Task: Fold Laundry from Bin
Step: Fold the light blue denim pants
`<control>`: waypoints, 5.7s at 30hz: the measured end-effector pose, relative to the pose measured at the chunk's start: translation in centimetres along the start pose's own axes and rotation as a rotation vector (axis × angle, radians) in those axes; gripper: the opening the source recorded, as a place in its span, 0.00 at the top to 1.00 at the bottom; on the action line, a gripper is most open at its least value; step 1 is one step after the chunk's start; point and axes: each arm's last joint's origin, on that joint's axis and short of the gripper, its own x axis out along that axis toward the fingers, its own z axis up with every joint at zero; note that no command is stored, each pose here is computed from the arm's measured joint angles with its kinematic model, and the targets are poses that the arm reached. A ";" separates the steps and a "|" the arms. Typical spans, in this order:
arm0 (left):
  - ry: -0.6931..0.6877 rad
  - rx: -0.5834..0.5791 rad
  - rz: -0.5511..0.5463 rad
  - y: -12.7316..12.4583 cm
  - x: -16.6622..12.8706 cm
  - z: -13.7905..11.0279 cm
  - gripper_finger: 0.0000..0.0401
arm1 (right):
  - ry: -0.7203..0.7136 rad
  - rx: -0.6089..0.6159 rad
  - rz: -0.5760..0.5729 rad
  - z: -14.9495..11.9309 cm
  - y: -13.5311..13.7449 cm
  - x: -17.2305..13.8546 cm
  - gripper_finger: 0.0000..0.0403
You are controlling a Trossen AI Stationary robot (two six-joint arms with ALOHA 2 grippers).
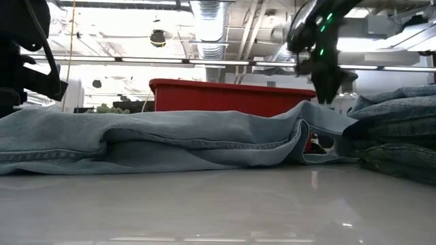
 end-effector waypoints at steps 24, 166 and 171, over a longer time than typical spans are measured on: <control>-0.012 -0.023 -0.004 -0.1 0.0 0.0 1.00 | 0.046 0.985 -0.040 -14.4 3.1 6.8 0.38; -0.359 0.098 -0.507 -6.8 -10.1 3.4 1.00 | -0.494 -1.005 0.508 -17.9 31.0 2.6 0.30; -0.340 0.159 -0.517 -7.0 -10.1 2.9 1.00 | -0.505 -0.895 0.485 -15.8 31.6 4.6 0.30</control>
